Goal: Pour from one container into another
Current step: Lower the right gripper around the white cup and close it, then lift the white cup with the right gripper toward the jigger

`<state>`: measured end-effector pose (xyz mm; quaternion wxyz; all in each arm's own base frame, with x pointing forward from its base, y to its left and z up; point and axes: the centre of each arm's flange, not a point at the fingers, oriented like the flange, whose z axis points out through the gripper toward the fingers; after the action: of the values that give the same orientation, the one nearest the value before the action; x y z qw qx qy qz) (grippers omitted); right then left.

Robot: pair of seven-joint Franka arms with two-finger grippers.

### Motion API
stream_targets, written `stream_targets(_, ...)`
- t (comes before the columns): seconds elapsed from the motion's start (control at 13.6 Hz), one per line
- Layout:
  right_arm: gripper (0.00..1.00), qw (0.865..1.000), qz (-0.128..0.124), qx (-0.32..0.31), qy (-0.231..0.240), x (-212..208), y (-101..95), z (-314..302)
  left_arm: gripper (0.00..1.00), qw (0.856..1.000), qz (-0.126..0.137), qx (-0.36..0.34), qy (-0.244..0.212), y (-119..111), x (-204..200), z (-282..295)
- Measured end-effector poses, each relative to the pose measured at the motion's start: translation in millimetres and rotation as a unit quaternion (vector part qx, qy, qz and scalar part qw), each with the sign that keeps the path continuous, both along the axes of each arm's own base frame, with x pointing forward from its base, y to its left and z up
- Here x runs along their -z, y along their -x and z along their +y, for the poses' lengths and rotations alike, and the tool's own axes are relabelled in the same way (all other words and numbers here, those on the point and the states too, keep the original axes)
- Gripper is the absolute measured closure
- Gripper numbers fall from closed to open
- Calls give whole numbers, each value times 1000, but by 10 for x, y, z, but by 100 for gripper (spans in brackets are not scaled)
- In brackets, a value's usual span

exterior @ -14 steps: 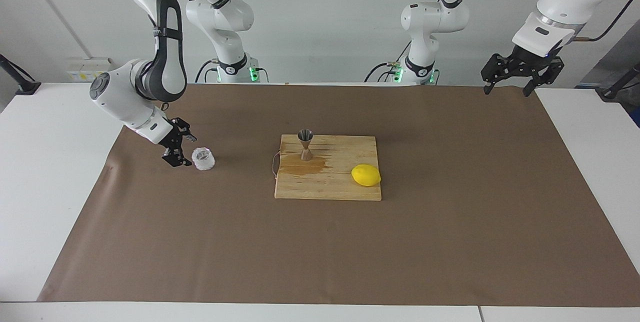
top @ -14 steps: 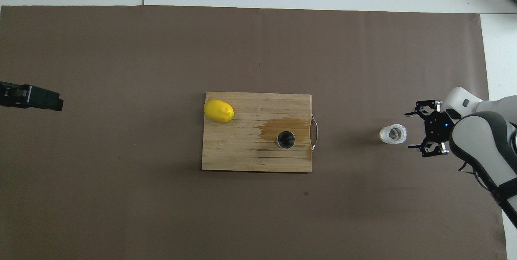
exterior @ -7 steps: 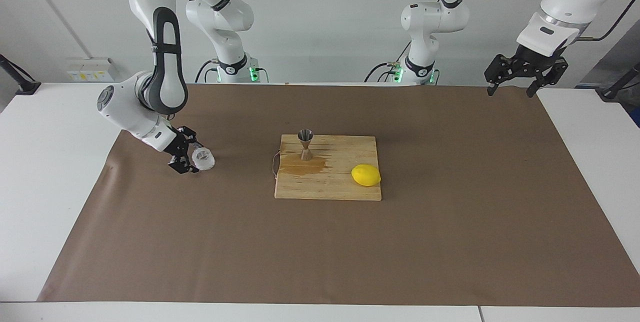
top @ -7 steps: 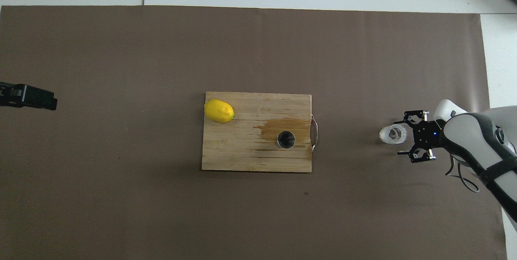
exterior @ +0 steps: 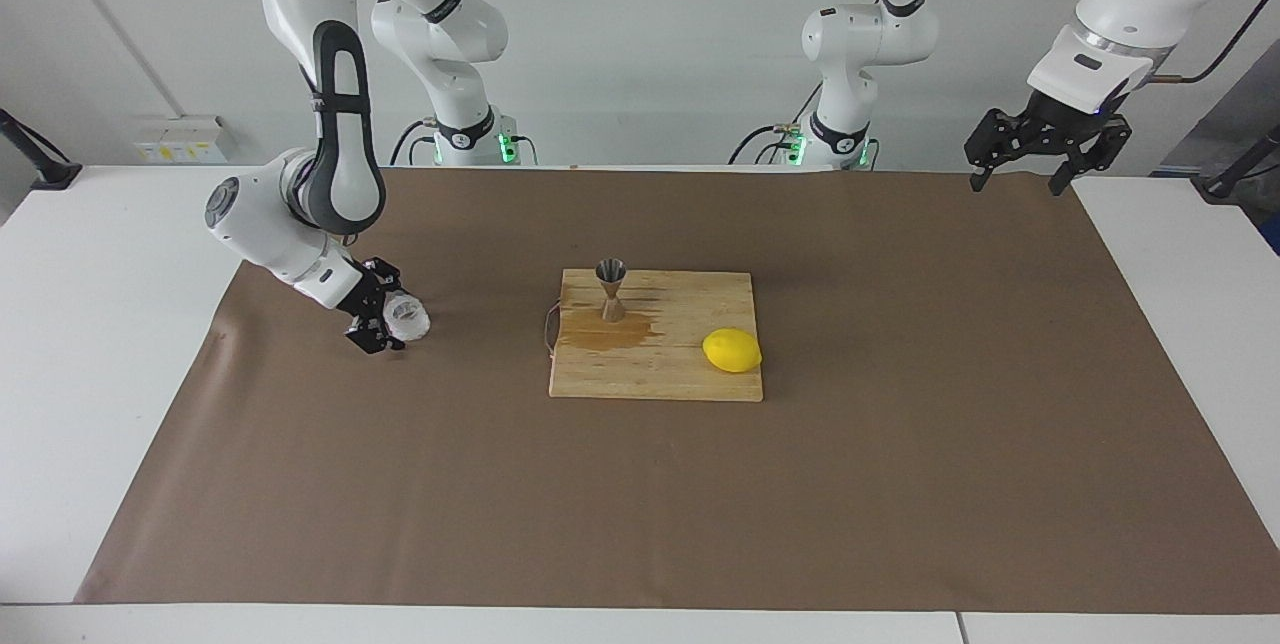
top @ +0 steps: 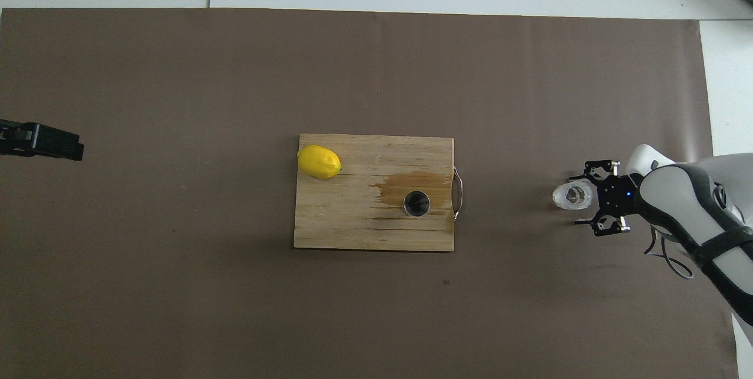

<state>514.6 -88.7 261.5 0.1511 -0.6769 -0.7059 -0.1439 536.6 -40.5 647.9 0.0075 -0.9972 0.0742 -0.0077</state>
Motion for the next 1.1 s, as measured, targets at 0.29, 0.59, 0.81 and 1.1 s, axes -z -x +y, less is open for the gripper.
stream_targets(0.29,0,1000,-2,3,-6,-3,-12,49,0,1000,2,1,0,1,19,-6)
stream_targets(0.59,6,1000,-3,3,-6,-15,-26,59,0,1000,3,1,0,1,23,-8)
stream_targets(0.81,26,1000,-9,3,-6,-65,-61,52,0,1000,2,1,0,2,21,-10)
stream_targets(1.1,49,1000,-11,2,-6,-89,-69,56,0,1000,2,-2,0,0,22,22)
